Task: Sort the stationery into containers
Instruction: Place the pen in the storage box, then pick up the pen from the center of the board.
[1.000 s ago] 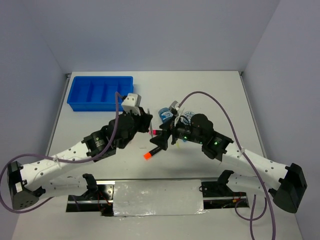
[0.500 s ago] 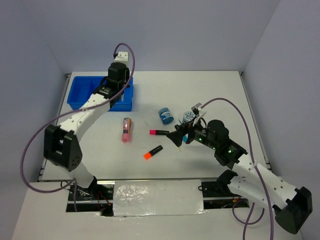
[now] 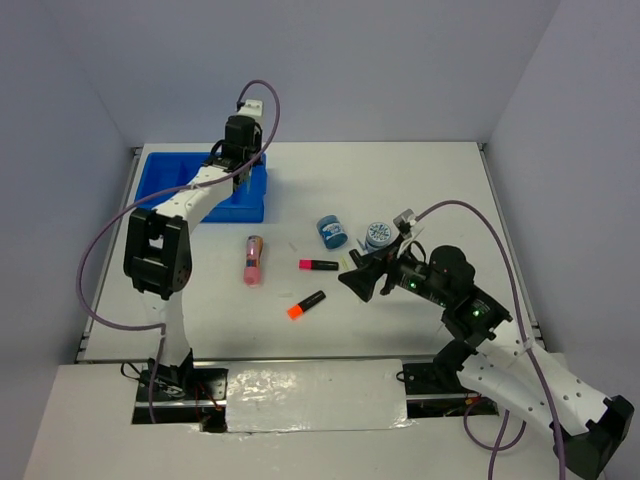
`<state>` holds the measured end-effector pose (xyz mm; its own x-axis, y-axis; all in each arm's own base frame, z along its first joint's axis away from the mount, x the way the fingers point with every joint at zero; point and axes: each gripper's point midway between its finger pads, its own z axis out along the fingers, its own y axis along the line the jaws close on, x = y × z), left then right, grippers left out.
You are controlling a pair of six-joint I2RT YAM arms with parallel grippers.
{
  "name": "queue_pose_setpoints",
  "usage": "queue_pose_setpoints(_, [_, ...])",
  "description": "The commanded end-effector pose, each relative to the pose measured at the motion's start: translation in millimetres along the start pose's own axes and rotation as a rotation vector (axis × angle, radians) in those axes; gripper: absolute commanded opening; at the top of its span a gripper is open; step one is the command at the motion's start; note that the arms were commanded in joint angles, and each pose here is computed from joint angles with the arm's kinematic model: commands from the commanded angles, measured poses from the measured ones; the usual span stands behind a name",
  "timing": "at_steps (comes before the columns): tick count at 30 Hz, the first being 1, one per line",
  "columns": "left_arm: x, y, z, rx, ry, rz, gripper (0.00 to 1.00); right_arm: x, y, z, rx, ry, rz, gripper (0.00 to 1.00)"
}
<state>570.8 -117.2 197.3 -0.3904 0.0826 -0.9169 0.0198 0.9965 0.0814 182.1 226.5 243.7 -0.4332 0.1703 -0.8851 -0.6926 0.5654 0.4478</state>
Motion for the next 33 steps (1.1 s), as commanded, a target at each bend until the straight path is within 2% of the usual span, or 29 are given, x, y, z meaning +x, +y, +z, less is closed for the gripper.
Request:
queue_pose_setpoints(1, [-15,1,10,0.007,-0.062,-0.035,0.28,-26,12,-6,-0.012,-0.034,-0.036,1.00])
queue_pose_setpoints(2, [-9,2,14,0.005,-0.048,-0.037,0.35,-30,14,-7,-0.012,-0.039,-0.042,1.00])
queue_pose_setpoints(4, [-4,4,18,-0.001,-0.032,-0.043,0.39,-31,12,-8,0.002,-0.037,-0.049,1.00])
queue_pose_setpoints(7, [0,10,22,-0.008,-0.021,-0.065,0.52,-32,9,-10,0.022,-0.049,-0.054,1.00])
queue_pose_setpoints(8, [0,8,22,0.006,-0.018,-0.071,0.62,-31,6,-10,0.030,-0.046,-0.055,1.00])
queue_pose_setpoints(9, [-1,9,21,0.002,-0.015,-0.074,0.66,-31,5,-10,0.038,-0.046,-0.056,1.00])
queue_pose_setpoints(12, [-12,13,11,-0.009,-0.011,-0.097,0.77,-28,-5,-6,0.087,-0.034,-0.048,1.00])
queue_pose_setpoints(15, [-52,22,-26,-0.021,-0.064,-0.179,0.99,-21,-33,-2,0.236,0.002,-0.018,1.00])
queue_pose_setpoints(16, [-52,25,-37,-0.032,-0.039,-0.191,0.99,-11,-42,-2,0.275,0.046,-0.013,1.00])
queue_pose_setpoints(17, [-69,27,-48,-0.027,-0.076,-0.227,0.99,-5,-48,-1,0.304,0.075,-0.008,1.00])
queue_pose_setpoints(18, [-61,29,-59,-0.023,-0.015,-0.241,0.99,8,-59,4,0.341,0.132,-0.002,1.00])
queue_pose_setpoints(19, [-79,29,-80,0.000,-0.028,-0.306,0.99,15,-64,6,0.365,0.165,0.005,1.00])
queue_pose_setpoints(23, [-57,22,-140,0.066,0.138,-0.412,0.99,50,-86,13,0.436,0.301,0.026,0.98])
queue_pose_setpoints(24, [-23,16,-150,0.084,0.242,-0.415,0.99,54,-92,14,0.465,0.314,0.024,0.94])
queue_pose_setpoints(26, [-15,22,-190,0.100,0.239,-0.432,0.99,65,-102,17,0.504,0.367,0.017,0.86])
queue_pose_setpoints(27, [25,20,-195,0.102,0.306,-0.417,0.99,68,-107,17,0.528,0.384,0.013,0.77])
queue_pose_setpoints(28, [15,26,-224,0.125,0.236,-0.424,0.99,70,-115,19,0.567,0.407,0.008,0.72])
queue_pose_setpoints(29, [26,29,-235,0.127,0.231,-0.419,0.99,74,-121,17,0.602,0.436,0.001,0.68])
queue_pose_setpoints(30, [57,32,-242,0.111,0.276,-0.396,0.99,76,-123,18,0.609,0.452,-0.008,0.63])
queue_pose_setpoints(31, [54,40,-262,0.109,0.220,-0.386,0.99,74,-124,22,0.604,0.458,-0.013,0.62])
queue_pose_setpoints(33, [79,49,-278,0.099,0.210,-0.320,0.99,82,-129,28,0.611,0.507,-0.027,0.59])
